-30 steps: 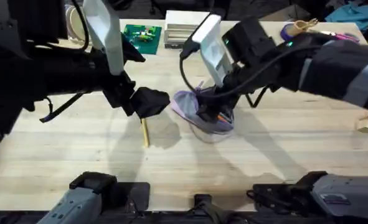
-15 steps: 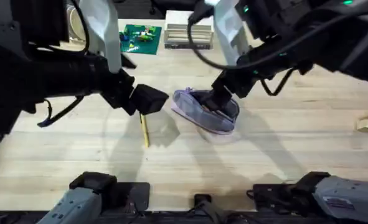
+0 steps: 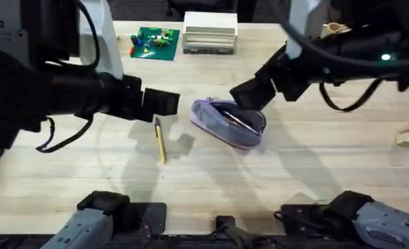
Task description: Unzip the bag, pick up the pens from the table one at a time and place them inside, then zip the bag closed.
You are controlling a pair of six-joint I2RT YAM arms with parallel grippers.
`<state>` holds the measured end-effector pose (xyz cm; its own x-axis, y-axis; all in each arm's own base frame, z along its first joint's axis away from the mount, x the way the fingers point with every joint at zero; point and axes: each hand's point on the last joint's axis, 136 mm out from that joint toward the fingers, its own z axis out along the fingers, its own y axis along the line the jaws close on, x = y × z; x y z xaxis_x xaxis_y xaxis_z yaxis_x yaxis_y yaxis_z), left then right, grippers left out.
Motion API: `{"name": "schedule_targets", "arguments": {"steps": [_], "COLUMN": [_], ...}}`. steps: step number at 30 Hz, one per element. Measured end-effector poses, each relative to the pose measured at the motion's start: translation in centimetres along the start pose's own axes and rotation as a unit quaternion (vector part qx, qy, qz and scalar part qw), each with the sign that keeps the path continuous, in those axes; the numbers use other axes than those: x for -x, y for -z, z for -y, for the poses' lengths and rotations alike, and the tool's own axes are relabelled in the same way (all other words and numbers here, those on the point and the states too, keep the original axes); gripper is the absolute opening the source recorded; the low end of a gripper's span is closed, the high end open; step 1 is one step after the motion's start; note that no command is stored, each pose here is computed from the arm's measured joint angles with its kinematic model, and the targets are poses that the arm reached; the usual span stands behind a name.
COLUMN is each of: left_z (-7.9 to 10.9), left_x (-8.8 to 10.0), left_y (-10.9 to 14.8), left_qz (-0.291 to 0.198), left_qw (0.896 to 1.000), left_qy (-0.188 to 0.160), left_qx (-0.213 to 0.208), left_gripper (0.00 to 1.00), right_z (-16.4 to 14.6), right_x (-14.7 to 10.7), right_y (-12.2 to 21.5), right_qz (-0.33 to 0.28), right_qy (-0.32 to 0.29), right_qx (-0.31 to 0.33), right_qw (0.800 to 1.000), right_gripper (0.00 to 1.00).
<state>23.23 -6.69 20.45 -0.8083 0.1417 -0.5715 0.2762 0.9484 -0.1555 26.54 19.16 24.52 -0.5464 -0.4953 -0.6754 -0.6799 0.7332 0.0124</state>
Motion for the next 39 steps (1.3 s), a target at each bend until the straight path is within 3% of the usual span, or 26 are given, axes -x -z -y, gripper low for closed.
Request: {"name": "schedule_targets", "arguments": {"steps": [6,12,17,23,28,39], "left_z": [0.0,-1.8,-4.6,-6.0,-6.0,-3.5], "left_x": [0.2,-0.6,-2.5,-3.7,-5.3,-6.4], "left_y": [0.0,-0.9,-3.0,-6.1,-8.4,-11.8], "left_qz": [0.004,-0.024,-0.085,-0.138,-0.192,-0.237], "left_qw": [1.0,0.993,0.966,0.937,0.922,0.921], "left_qy": [0.013,0.103,0.208,0.273,0.279,0.248], "left_qx": [0.0,0.049,0.129,0.171,0.189,0.187], "left_gripper": [0.993,0.995,0.995,0.995,0.995,0.993], "right_z": [0.0,0.0,0.0,0.0,0.0,0.0], "right_x": [1.0,1.7,1.8,1.8,1.8,1.8], "right_y": [1.1,1.7,1.8,1.8,1.8,1.7], "right_qz": [0.03,0.05,0.051,0.051,0.051,0.051], "right_qy": [0.002,0.005,0.005,0.004,0.004,0.003], "right_qx": [-0.004,-0.007,-0.007,-0.007,-0.007,-0.007], "right_qw": [1.0,0.999,0.999,0.999,0.999,0.999], "right_gripper": [0.998,0.998,0.997,0.998,0.998,0.997]}}
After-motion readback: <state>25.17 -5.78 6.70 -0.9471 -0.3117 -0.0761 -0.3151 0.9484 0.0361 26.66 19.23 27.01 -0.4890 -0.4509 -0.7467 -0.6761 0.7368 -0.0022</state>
